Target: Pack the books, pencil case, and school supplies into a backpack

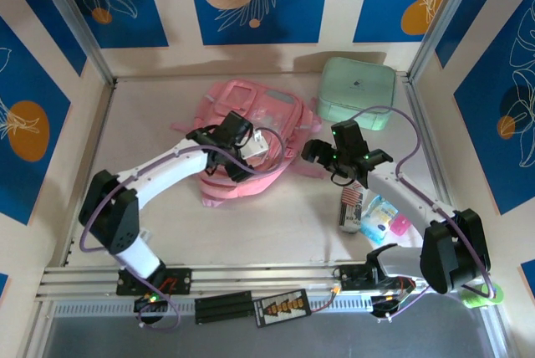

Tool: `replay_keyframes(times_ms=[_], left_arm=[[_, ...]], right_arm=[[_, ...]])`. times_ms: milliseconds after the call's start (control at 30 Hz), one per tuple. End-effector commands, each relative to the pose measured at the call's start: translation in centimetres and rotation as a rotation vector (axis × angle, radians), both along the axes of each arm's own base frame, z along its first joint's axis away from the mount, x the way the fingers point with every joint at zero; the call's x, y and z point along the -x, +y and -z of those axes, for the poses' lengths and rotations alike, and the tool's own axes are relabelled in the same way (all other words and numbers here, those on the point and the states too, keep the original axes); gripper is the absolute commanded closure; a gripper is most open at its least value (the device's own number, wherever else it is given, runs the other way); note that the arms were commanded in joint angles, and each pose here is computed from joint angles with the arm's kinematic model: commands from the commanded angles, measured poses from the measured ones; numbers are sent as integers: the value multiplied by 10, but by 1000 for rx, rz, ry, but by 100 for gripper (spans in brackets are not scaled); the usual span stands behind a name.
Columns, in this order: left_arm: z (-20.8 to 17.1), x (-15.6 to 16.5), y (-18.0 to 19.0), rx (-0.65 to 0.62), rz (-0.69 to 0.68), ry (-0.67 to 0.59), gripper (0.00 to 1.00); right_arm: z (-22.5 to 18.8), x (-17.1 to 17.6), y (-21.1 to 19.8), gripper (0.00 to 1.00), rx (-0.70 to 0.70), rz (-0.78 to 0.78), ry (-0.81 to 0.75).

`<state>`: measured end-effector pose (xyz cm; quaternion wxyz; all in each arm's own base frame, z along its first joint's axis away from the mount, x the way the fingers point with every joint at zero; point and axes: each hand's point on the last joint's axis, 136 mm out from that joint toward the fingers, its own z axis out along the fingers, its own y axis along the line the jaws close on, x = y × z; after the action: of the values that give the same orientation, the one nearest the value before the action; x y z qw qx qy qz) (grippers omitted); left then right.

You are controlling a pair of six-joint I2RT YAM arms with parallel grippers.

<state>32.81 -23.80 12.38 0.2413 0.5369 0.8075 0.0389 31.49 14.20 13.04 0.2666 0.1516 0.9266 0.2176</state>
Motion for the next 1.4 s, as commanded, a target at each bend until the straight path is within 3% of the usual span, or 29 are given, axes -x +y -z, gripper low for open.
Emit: replay_keyframes(times_ms=[0,300,667,867,1100,1367], left_arm=[[5,-3,-1,-66,71,3,20],[27,-18,1,-190,108,26,26],[-25,-28,-19,-40,87,-63,84],[-59,-19,-17,73,70,-141,100],[-89,-4,-11,222,35,-210,100],[-90,20,3,352,-44,-226,100]], right_arm=[[-5,4,3,10,-47,1,1],[-5,4,4,11,-59,8,17],[-2,6,4,13,-61,4,27],[-11,-2,17,15,-91,-83,-13],[-28,-12,50,16,-174,-221,-70],[-27,-41,77,17,-216,-316,-81]])
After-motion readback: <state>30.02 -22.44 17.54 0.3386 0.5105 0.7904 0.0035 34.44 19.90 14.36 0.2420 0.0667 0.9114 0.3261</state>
